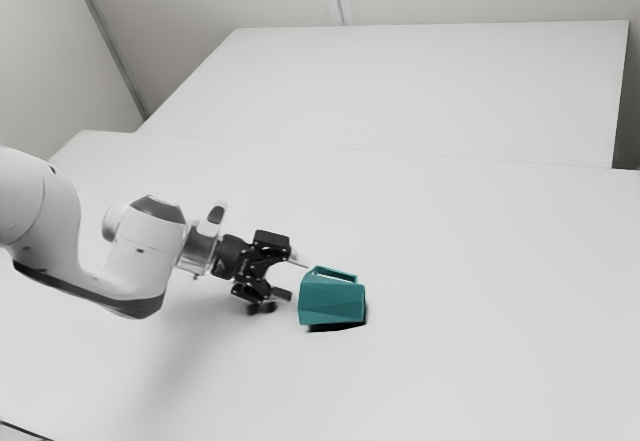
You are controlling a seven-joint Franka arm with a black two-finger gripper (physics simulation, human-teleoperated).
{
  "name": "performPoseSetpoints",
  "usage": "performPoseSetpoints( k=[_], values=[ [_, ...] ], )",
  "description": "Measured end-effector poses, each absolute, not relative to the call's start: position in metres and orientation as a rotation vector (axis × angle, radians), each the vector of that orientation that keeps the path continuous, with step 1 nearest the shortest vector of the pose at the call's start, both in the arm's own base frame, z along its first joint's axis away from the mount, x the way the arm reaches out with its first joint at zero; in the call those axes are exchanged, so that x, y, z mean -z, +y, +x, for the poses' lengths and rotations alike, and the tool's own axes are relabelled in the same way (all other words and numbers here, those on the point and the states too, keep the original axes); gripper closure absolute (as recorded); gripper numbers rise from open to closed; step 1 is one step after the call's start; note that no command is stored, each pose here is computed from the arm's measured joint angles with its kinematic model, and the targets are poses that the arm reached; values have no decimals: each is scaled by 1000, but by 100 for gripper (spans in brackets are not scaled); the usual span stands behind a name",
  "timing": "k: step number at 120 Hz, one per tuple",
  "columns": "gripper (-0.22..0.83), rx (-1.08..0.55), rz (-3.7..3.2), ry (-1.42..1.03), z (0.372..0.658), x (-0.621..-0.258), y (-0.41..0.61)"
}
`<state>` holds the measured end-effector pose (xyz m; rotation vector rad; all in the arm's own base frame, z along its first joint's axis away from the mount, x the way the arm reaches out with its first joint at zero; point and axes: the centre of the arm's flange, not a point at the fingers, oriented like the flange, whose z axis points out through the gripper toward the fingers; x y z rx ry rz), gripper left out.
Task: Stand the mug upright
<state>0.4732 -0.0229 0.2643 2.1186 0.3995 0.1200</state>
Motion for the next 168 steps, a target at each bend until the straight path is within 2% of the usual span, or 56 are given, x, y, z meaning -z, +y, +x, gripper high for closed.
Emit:
performPoseSetpoints(
  k=[73, 82, 103, 113, 141, 168],
  values=[
    [1, -126, 2107, 319, 473, -258, -70],
    [9, -133, 2110, 314, 474, -259, -73],
    [44, -147, 2115, 318, 474, -259, -70],
    [56, -150, 2117, 315, 474, -259, -70],
    [72, -203, 2112, 287, 488, -278, -70],
    [74, -256, 2118, 248, 501, -299, -72]
  ],
)
